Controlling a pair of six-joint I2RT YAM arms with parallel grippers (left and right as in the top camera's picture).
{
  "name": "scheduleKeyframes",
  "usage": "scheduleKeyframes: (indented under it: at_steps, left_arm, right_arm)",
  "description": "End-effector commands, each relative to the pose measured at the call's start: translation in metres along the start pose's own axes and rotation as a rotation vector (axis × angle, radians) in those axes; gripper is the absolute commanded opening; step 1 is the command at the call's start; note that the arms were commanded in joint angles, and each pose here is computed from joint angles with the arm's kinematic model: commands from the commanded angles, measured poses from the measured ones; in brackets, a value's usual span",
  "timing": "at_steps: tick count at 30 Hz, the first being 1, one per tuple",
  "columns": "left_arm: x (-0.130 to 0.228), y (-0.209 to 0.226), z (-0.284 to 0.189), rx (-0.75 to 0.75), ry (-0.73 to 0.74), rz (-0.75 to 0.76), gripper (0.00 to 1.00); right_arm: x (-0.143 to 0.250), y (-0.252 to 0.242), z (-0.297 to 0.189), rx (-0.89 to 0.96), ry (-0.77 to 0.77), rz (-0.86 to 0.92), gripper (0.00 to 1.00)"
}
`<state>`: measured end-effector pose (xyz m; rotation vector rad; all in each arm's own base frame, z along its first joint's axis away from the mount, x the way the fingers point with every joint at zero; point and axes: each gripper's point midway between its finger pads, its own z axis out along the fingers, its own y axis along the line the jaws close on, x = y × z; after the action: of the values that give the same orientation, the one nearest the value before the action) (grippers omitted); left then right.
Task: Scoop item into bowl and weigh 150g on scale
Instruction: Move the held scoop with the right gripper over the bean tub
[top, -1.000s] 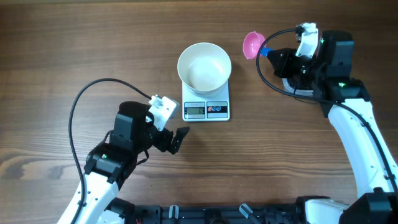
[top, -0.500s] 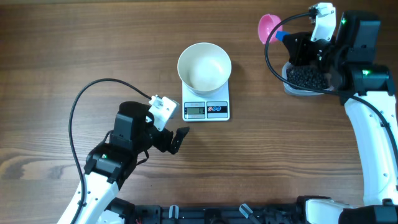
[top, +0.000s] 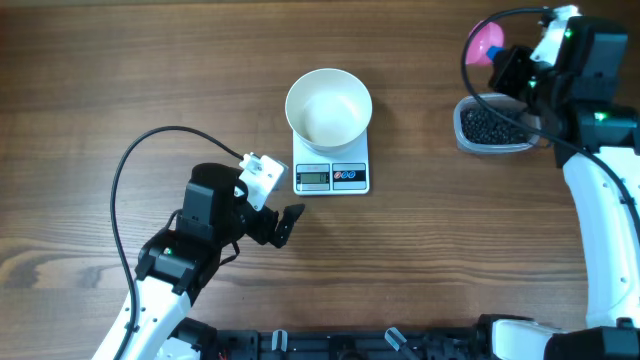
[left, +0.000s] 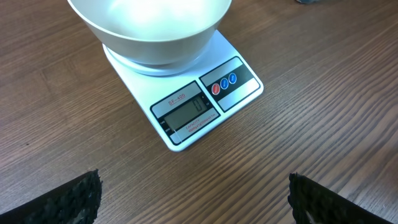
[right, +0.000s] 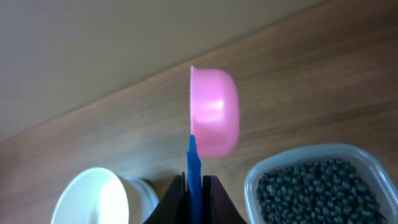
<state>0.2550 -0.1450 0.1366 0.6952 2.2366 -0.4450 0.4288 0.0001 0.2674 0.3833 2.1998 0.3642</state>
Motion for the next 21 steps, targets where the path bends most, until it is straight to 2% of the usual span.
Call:
scheduleKeyframes:
  at_steps: [1,5,15,21]
  left_arm:
    - [0.004,0.0,0.001,0.011,0.007,0.004,1.0]
    - [0.004,0.0,0.001,0.011,0.007,0.004,1.0]
    - [0.004,0.0,0.001,0.011,0.007,0.004,1.0]
    - [0.004,0.0,0.001,0.011,0.007,0.004,1.0]
  right_arm:
    - [-0.013,-0.003,-0.005,0.015,-0.041,0.015,0.04]
    - [0.001,-0.008,-0.005,0.034,0.016,0.011,0.04]
    - [0.026,-0.002,-0.01,-0.023,0.121,-0.213,0.04]
    - [0.064,-0.014,-0.049,0.015,0.268,-0.382,0.04]
